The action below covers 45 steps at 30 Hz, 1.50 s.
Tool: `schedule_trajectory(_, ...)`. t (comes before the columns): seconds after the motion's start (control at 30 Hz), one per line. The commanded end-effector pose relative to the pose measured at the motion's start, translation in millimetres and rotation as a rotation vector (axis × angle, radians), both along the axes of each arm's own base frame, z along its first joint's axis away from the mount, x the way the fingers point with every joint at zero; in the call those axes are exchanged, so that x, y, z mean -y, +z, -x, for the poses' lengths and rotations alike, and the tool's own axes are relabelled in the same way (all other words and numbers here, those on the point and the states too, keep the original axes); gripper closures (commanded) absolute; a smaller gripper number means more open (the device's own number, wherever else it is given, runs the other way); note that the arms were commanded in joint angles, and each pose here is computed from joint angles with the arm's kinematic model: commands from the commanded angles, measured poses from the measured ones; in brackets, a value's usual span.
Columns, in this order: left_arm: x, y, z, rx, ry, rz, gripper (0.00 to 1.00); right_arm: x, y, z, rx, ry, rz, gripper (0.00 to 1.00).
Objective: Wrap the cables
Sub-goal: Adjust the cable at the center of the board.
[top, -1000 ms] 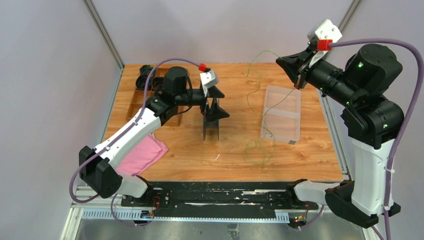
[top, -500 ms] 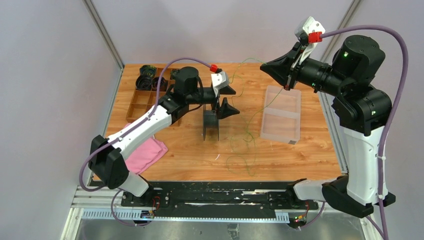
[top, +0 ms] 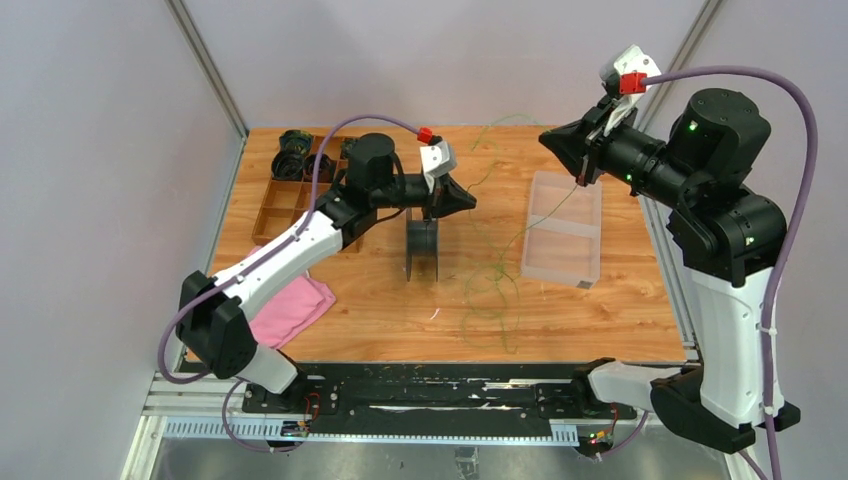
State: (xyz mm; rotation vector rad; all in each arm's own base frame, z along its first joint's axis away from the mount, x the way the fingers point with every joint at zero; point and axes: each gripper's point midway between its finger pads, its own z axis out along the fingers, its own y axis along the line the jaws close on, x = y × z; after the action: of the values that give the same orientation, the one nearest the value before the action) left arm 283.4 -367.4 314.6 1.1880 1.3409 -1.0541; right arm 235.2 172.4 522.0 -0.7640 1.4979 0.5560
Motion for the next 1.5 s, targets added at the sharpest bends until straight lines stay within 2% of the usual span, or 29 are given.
schedule_trajectory(0.0, -26, 56, 15, 0.118, 0.026, 0.006, 1.0, 55, 0, -31, 0.06, -0.338, 0.052, 0.99)
schedule_trajectory(0.1, -47, 84, 9, 0.157, 0.155, -0.035, 1.0, 92, -4, -47, 0.103, -0.534, 0.157, 0.99)
schedule_trajectory(0.27, -89, 156, -21, 0.215, 0.492, 0.016, 1.0, 143, -12, -60, 0.137, -0.776, 0.368, 1.0)
schedule_trajectory(0.37, -107, 196, -26, 0.226, 0.609, 0.077, 0.99, 172, -8, -63, 0.165, -0.926, 0.477, 0.99)
schedule_trajectory(0.53, -118, 244, -26, 0.221, 0.679, 0.189, 1.0, 195, 4, -62, 0.212, -1.065, 0.546, 0.99)
schedule_trajectory(0.67, -106, 255, -17, 0.179, 0.603, 0.241, 1.0, 196, 5, -60, 0.216, -1.066, 0.556, 1.0)
schedule_trajectory(0.8, -92, 250, -11, 0.158, 0.522, 0.249, 1.0, 202, 11, -55, 0.246, -1.089, 0.588, 0.99)
schedule_trajectory(1.0, -68, 219, -4, 0.119, 0.385, 0.206, 1.0, 216, 8, -57, 0.268, -1.171, 0.685, 0.99)
schedule_trajectory(1.13, -53, 182, 0, 0.032, 0.309, 0.175, 1.0, 201, -26, -73, 0.22, -1.084, 0.714, 0.99)
schedule_trajectory(1.3, -36, 138, 3, -0.141, 0.246, 0.155, 1.0, 186, -75, -102, 0.131, -1.006, 0.796, 0.99)
schedule_trajectory(1.47, -13, 103, -13, -0.258, 0.225, 0.117, 1.0, 175, -112, -129, 0.057, -0.95, 0.839, 0.99)
